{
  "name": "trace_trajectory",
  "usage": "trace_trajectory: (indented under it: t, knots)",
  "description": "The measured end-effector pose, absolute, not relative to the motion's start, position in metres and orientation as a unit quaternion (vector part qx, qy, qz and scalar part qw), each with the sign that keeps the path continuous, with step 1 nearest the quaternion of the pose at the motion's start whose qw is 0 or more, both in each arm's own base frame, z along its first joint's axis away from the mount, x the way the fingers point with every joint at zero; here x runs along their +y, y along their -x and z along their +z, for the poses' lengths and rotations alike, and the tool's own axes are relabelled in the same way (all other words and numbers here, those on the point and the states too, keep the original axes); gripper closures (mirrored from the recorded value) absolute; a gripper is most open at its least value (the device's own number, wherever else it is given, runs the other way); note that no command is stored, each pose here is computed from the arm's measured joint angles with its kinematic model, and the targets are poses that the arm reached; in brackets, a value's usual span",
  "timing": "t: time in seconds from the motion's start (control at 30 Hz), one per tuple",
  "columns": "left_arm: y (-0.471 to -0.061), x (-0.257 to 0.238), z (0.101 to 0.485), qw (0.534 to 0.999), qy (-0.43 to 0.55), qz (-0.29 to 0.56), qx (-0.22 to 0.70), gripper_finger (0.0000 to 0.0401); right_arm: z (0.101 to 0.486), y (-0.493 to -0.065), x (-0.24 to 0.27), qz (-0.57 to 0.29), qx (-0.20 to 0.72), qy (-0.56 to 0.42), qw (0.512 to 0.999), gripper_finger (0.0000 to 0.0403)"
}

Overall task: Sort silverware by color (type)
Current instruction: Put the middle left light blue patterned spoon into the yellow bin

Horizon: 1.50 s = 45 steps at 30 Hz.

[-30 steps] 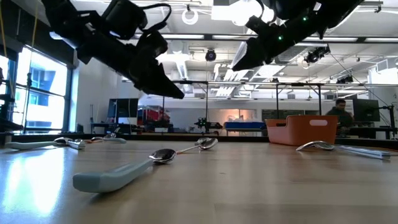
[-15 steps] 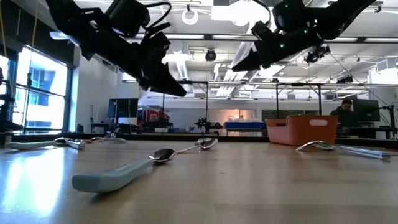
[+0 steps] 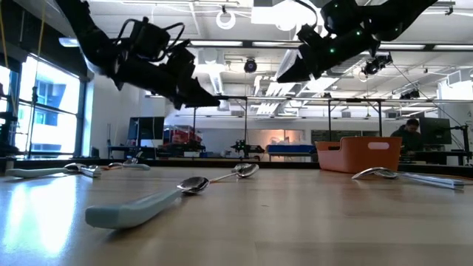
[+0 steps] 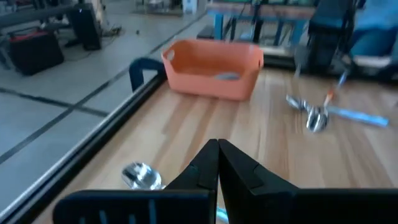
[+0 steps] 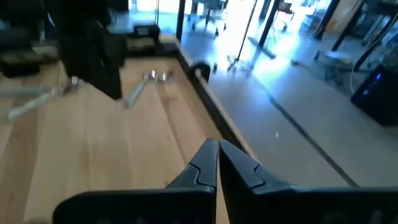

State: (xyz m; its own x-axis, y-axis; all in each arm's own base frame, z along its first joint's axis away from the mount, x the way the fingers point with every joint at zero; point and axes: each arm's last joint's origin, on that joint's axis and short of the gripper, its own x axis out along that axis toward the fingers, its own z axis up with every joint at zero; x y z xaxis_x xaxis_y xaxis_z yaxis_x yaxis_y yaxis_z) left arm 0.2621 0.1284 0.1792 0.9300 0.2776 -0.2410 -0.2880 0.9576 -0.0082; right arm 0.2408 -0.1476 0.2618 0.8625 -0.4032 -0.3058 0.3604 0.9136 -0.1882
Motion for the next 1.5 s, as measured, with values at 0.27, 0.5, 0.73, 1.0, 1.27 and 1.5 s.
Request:
trace_trajectory:
  t: [0.27, 0.5, 0.73, 1.0, 1.27, 1.5]
  knots:
    - [-0.260, 0.140, 0.164, 0.980, 0.022, 0.130, 0.146, 0.0401, 0.243, -0.249, -0.152, -0.187, 0.166, 0.039, 0.968, 0.0403]
    - [-0.257, 0.118, 0.165, 0.951, 0.016, 0.163, 0.262, 0.0401, 0.241, -0.255, -0.154, -0.188, 0.146, 0.041, 0.970, 0.0403]
    - [-0.239, 0.083, 0.197, 0.891, -0.012, 0.196, 0.409, 0.0401, 0.238, -0.256, -0.146, -0.172, 0.170, 0.037, 0.969, 0.0403]
    - [-0.214, 0.040, 0.225, 0.857, 0.004, 0.107, 0.504, 0.0399, 0.234, -0.263, -0.131, -0.159, 0.194, 0.057, 0.966, 0.0403]
    - [-0.212, 0.018, 0.209, 0.803, -0.008, 0.029, 0.595, 0.0343, 0.234, -0.266, -0.124, -0.145, 0.196, 0.064, 0.968, 0.0403]
    - [-0.221, 0.008, 0.194, 0.778, -0.086, -0.039, 0.622, 0.0272, 0.231, -0.269, -0.116, -0.129, 0.207, 0.064, 0.968, 0.0402]
